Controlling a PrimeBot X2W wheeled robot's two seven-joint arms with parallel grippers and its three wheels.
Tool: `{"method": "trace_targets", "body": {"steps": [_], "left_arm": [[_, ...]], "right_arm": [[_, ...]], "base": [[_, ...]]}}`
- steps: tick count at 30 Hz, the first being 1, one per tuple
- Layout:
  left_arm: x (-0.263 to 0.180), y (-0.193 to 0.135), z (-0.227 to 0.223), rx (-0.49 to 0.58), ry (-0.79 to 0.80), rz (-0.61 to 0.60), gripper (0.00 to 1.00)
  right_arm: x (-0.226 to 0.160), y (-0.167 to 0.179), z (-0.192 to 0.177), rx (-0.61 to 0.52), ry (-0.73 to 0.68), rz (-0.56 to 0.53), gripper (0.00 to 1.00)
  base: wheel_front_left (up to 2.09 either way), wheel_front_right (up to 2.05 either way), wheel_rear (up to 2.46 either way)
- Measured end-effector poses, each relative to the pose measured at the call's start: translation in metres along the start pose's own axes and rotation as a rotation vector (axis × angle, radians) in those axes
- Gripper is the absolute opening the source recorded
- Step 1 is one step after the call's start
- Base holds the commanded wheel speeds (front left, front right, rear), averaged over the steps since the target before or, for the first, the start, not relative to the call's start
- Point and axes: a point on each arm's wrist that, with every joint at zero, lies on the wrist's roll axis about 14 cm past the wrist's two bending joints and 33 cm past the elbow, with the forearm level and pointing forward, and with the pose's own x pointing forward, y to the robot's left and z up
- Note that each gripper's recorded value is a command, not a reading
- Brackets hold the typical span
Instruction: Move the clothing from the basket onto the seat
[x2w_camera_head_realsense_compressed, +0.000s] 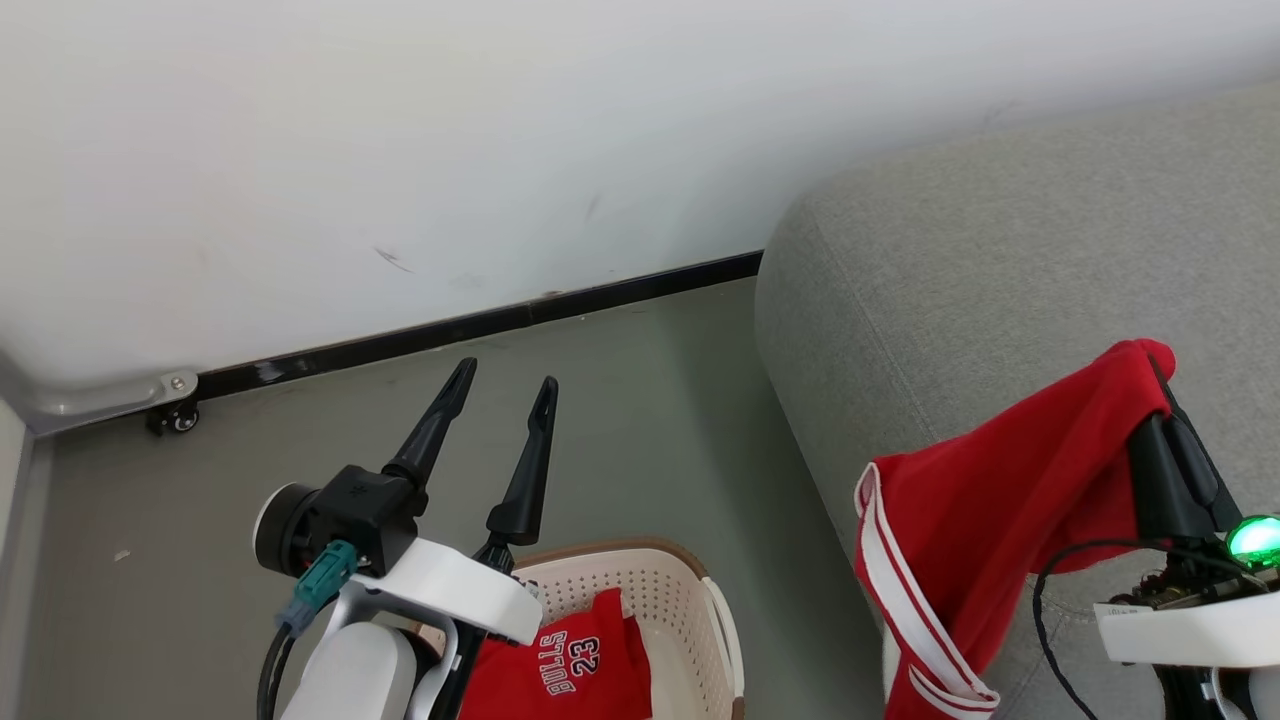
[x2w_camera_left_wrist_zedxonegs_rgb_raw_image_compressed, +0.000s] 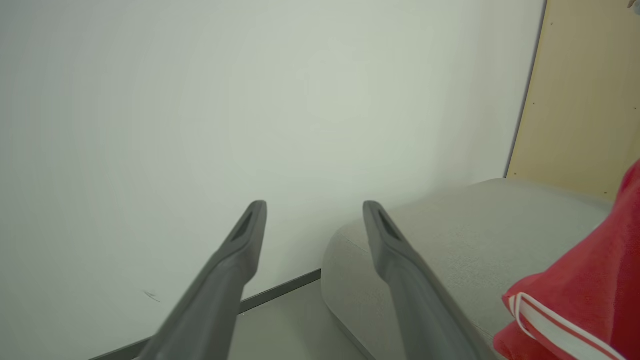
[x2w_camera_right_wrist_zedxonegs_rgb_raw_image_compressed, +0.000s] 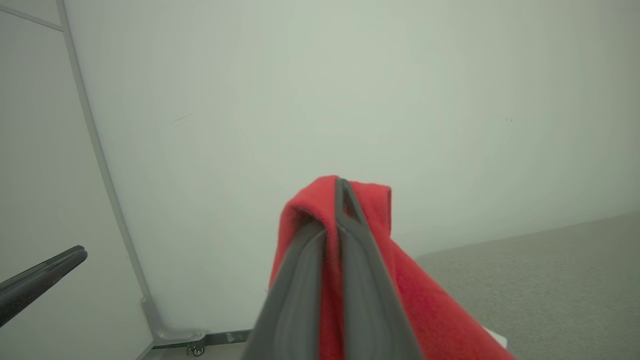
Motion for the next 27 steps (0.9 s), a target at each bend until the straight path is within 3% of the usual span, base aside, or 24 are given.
{"method": "trace_targets", "body": {"steps": [14,27], "left_arm": [[0.018,-0.036,-0.001,-0.034,-0.012,-0.093,1.00],[0.025,-0.037,-0.002,-0.029,-0.025,-0.074,1.00]], "right_arm": [[-0.055,-0.025,0.010,-0.025,-0.014,-0.144,0.00],[-0.064,-0.015,0.015,0.019,-0.032,-0.150,0.00]], "base": [[0.00,0.00,0.00],[0.00,0.00,0.00]]}}
